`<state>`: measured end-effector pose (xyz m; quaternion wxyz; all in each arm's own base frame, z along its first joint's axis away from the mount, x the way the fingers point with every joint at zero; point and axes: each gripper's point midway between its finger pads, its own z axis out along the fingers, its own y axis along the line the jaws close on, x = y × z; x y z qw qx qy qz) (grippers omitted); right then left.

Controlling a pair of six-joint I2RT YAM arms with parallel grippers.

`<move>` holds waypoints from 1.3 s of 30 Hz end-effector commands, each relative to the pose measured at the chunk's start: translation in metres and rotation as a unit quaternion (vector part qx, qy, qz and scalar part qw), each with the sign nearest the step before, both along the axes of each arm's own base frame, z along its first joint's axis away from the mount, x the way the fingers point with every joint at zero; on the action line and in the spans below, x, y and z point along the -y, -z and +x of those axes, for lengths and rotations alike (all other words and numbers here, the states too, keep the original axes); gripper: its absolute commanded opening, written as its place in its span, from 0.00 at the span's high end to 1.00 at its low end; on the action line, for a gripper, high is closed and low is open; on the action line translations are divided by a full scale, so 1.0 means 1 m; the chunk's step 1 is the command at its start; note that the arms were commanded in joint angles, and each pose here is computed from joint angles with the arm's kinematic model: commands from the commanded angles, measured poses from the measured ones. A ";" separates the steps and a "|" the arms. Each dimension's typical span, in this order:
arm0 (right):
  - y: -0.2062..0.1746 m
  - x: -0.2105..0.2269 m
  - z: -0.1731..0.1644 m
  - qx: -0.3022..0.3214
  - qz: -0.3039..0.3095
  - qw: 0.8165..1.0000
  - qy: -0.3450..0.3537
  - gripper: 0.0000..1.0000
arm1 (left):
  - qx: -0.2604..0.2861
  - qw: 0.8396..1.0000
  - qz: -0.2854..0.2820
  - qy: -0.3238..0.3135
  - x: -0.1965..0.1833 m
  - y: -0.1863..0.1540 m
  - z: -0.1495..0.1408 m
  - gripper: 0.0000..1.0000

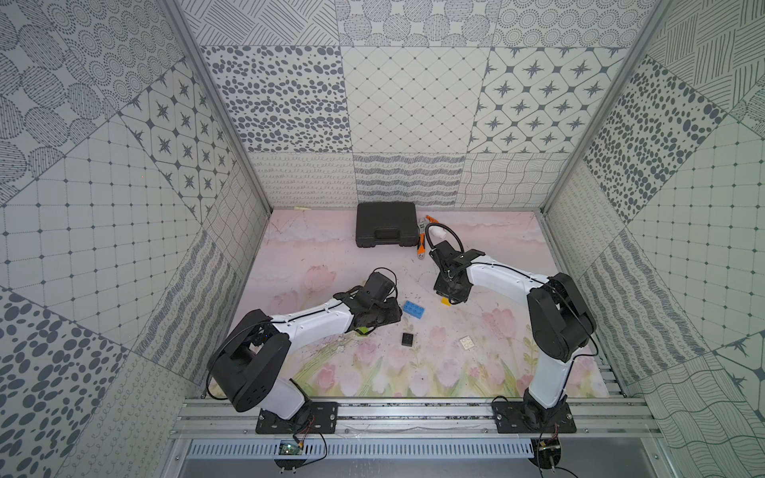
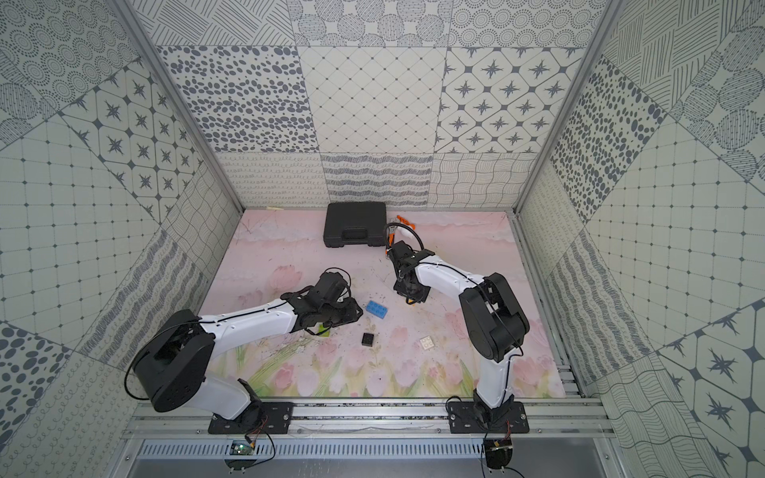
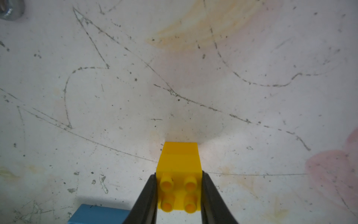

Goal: Assemble the number 4 with lego
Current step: Assemble the lego brick with the lego brick.

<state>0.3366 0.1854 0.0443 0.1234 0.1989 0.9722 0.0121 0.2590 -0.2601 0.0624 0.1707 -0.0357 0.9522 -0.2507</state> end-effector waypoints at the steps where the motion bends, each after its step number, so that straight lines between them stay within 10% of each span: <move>1: 0.067 0.027 -0.045 -0.119 -0.062 0.991 -0.021 0.94 | -0.006 1.000 0.006 0.001 -0.007 0.000 -0.005 0.55; 11: 0.044 0.039 -0.039 -0.112 -0.107 0.985 -0.073 0.91 | 0.006 1.000 -0.015 -0.013 -0.009 -0.017 -0.006 0.53; 27: 0.012 0.023 -0.025 -0.058 -0.065 0.987 -0.138 0.28 | -0.007 0.999 -0.005 -0.042 -0.014 -0.013 0.003 0.51; 39: -0.051 -0.018 -0.045 0.033 -0.027 0.977 -0.209 0.14 | -0.014 0.998 0.012 -0.066 -0.027 -0.003 0.010 0.55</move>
